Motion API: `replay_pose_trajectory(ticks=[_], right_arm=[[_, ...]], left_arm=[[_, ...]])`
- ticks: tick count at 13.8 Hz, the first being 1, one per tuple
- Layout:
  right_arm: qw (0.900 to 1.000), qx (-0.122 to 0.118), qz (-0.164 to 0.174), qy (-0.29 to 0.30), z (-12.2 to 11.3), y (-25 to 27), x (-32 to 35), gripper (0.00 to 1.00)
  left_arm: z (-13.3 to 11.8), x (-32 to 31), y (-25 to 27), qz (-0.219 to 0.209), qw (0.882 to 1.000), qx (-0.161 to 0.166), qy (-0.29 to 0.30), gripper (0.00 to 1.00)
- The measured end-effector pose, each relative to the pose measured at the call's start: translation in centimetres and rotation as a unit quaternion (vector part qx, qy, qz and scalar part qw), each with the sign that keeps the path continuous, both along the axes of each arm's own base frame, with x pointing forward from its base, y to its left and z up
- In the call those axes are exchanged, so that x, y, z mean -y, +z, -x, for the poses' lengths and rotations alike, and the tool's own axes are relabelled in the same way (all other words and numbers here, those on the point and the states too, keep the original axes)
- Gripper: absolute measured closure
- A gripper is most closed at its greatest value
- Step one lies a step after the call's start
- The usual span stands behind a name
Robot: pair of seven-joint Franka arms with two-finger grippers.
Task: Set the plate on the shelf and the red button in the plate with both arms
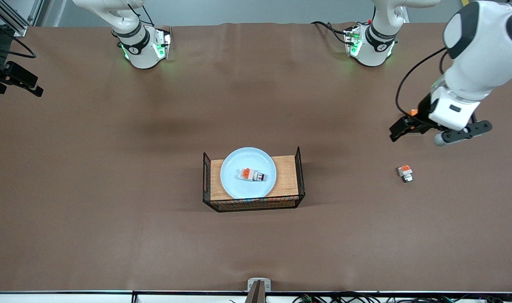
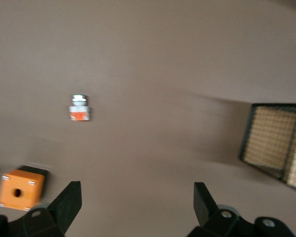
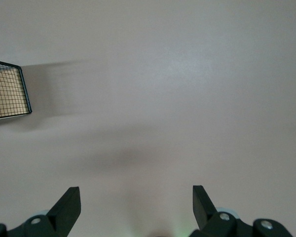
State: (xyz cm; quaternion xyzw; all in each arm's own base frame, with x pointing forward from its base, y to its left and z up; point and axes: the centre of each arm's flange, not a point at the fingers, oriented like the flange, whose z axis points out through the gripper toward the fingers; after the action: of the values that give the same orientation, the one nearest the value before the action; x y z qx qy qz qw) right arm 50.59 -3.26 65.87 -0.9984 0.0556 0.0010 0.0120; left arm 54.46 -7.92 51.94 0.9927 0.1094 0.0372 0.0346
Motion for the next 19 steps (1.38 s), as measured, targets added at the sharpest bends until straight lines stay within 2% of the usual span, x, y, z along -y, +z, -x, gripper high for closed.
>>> replay_pose_trajectory(ticks=[3,8,15,19], right_arm=[[1.0,0.004,0.0,-0.001,0.0,-0.1,0.1,0.0],[1.0,0.013,-0.001,-0.002,1.2,-0.5,0.3,0.0],[1.0,0.02,-0.001,0.012,1.7,0.7,0.4,0.0],[1.0,0.011,-0.002,0.02,2.0,0.6,1.3,0.0]], left_arm=[[0.1,-3.8,1.0,-0.005,1.0,0.0,-0.029,0.0],[0.1,-6.4,5.3,-0.009,0.998,0.015,-0.054,0.0],[-0.9,-6.1,11.0,-0.011,0.996,0.065,-0.057,0.0],[-2.3,-5.6,12.0,-0.009,0.997,0.052,-0.064,0.0]])
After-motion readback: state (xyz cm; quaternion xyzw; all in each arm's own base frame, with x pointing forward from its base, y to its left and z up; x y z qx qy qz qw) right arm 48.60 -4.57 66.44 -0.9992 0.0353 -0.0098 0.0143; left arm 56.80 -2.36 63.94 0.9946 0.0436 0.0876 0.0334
